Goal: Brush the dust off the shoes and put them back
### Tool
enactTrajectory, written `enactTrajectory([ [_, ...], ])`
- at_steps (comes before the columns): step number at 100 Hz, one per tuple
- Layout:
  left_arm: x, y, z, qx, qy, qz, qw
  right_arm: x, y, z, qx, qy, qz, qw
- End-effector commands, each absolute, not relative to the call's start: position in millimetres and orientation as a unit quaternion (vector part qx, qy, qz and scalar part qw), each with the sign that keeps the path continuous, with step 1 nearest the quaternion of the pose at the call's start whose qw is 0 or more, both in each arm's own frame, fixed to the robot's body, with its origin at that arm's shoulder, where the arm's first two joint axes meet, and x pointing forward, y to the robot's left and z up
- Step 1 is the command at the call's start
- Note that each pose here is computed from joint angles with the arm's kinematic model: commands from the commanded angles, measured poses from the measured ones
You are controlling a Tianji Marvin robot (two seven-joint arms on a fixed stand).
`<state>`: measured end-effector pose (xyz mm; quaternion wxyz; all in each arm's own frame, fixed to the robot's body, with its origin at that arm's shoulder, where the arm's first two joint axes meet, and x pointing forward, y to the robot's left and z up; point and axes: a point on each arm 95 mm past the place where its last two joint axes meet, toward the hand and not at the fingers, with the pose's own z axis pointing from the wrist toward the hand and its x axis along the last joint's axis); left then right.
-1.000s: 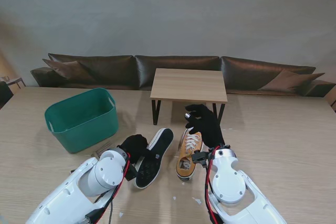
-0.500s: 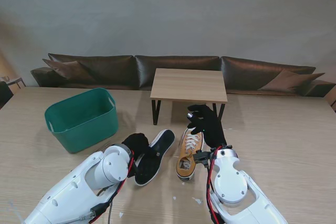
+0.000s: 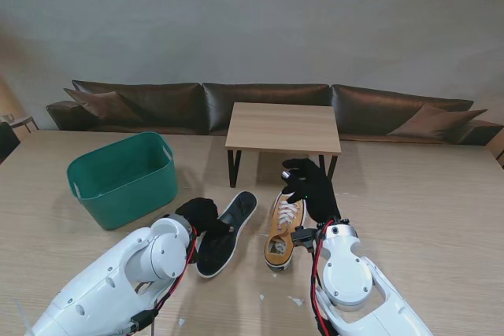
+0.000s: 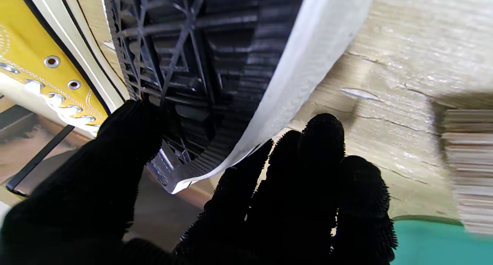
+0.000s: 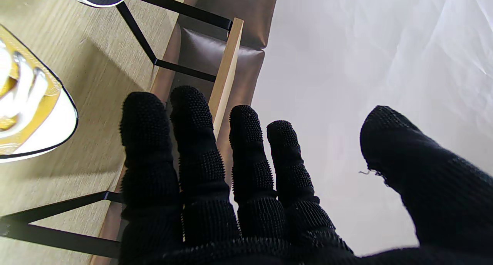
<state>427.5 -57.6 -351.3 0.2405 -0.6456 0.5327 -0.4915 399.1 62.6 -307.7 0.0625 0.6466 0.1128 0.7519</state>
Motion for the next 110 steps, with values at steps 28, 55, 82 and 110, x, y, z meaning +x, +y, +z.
enactTrajectory([
  [28,422.0,-57.2,-354.1,-0.587,0.564,-0.521,0.257,396.5,65.4,-312.4,0.651,0.117,0.748,0.054],
  [55,418.4,-54.7,-352.9,-0.556,0.601,-0.522,0.238,397.2,64.6,-312.5,0.653,0.114,0.747,0.054],
  [82,415.6,-52.0,-353.0,-0.531,0.619,-0.516,0.26,396.9,64.8,-313.6,0.654,0.113,0.746,0.052],
  [110,411.4,-48.4,-354.5,-0.519,0.622,-0.518,0.274,396.6,65.1,-315.2,0.655,0.114,0.745,0.051],
])
